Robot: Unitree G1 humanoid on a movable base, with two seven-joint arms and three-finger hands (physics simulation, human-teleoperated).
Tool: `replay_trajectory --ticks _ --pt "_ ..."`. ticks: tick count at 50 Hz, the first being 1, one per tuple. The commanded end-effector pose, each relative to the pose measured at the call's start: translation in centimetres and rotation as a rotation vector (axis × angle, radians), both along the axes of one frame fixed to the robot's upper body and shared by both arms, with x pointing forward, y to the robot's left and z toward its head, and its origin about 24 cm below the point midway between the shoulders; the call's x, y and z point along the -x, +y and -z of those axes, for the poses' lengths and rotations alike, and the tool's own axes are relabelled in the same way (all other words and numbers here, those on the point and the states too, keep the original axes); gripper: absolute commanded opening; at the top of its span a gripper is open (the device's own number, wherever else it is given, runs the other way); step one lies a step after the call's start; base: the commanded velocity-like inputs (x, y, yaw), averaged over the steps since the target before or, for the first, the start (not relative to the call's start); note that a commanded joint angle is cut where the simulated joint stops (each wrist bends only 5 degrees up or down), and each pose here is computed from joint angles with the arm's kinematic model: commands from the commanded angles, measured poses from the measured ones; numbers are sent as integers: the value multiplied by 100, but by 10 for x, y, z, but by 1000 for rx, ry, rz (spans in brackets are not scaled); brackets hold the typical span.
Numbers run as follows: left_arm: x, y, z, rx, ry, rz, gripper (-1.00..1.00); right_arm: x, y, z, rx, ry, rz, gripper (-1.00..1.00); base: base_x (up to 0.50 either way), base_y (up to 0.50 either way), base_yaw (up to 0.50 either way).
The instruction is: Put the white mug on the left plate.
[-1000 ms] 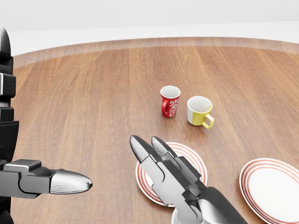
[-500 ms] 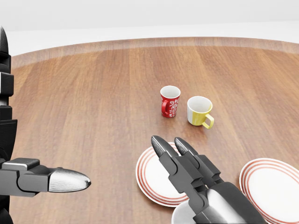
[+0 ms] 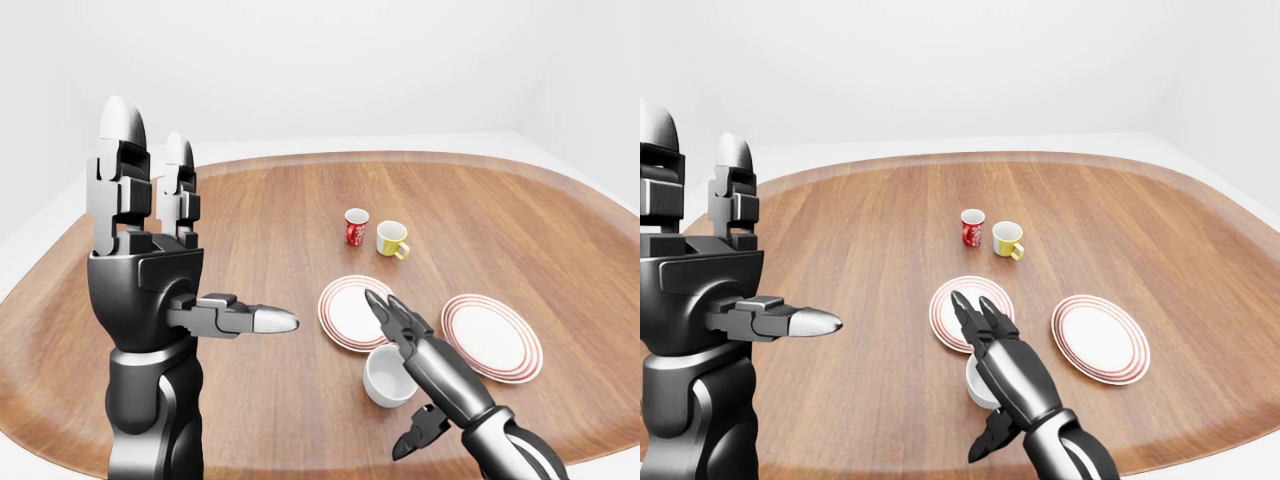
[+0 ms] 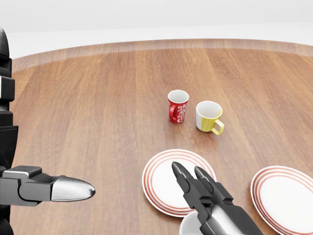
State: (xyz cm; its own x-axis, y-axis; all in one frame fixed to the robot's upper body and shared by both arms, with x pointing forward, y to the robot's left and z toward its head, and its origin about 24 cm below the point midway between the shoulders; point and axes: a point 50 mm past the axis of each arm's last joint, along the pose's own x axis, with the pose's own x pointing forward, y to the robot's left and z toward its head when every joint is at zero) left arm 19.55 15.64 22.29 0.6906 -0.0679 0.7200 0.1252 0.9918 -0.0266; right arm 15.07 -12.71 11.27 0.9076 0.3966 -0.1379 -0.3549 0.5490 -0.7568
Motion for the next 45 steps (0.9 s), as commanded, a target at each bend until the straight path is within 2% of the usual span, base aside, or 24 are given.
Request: replay_trajectory --ticks 1,20,34,45 --pt "0 0 0 -1 2 0 100 0 2 15 61 30 31 100 0 0 0" --pt "0 -1 0 -1 2 4 100 -11 -11 19 168 -10 150 100 0 0 0" --pt "0 -2 2 -3 10 4 100 -15 -12 31 201 4 180 100 0 0 0" --pt "1 -3 2 -4 9 7 100 -15 -5 32 237 -17 158 100 0 0 0"
